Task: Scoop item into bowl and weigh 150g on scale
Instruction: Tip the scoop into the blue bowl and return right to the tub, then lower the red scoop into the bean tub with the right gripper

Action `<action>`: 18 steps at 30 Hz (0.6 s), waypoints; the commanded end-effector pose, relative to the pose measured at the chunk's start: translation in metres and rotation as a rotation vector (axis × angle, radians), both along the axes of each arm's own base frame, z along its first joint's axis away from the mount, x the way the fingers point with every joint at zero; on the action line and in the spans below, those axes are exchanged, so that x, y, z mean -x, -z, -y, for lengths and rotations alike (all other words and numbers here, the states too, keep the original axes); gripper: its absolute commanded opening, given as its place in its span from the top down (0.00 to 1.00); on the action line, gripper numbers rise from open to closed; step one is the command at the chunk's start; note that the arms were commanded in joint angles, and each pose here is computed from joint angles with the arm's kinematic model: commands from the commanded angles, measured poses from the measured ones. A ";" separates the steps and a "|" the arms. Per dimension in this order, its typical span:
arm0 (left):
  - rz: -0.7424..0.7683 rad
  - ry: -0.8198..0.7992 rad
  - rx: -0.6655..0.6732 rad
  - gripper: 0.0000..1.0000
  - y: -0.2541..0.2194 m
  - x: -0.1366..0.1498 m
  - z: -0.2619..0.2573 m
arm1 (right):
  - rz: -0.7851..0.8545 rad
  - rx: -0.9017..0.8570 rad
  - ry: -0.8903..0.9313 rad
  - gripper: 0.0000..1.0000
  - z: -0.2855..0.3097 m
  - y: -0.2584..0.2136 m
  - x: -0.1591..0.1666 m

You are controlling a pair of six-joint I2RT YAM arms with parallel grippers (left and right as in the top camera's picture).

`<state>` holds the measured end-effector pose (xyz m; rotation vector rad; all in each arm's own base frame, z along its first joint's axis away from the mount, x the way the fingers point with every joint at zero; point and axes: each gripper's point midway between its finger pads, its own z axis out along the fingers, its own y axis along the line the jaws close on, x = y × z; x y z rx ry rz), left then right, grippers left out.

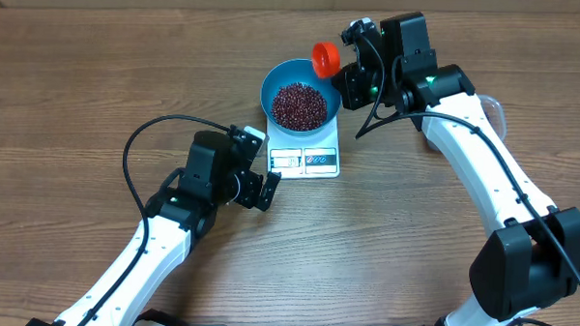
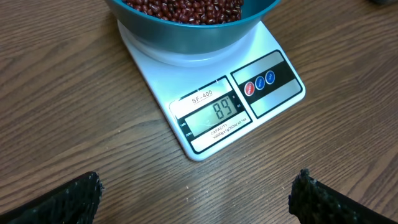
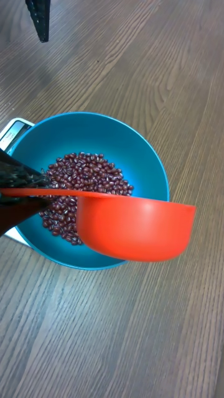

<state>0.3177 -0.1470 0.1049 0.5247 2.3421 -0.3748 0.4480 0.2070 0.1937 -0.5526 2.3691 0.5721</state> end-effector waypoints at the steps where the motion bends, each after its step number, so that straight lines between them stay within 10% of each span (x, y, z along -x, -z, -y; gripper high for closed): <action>1: -0.011 -0.009 -0.002 0.00 0.004 0.001 -0.001 | 0.122 -0.051 0.017 0.96 0.009 -0.062 0.003; 8: -0.011 -0.009 -0.002 0.00 0.004 0.001 -0.001 | 0.113 -0.009 0.207 0.96 0.112 -0.096 0.024; 18: -0.011 -0.009 -0.002 0.00 0.004 0.001 -0.001 | -0.205 0.135 0.546 0.96 0.260 -0.015 0.063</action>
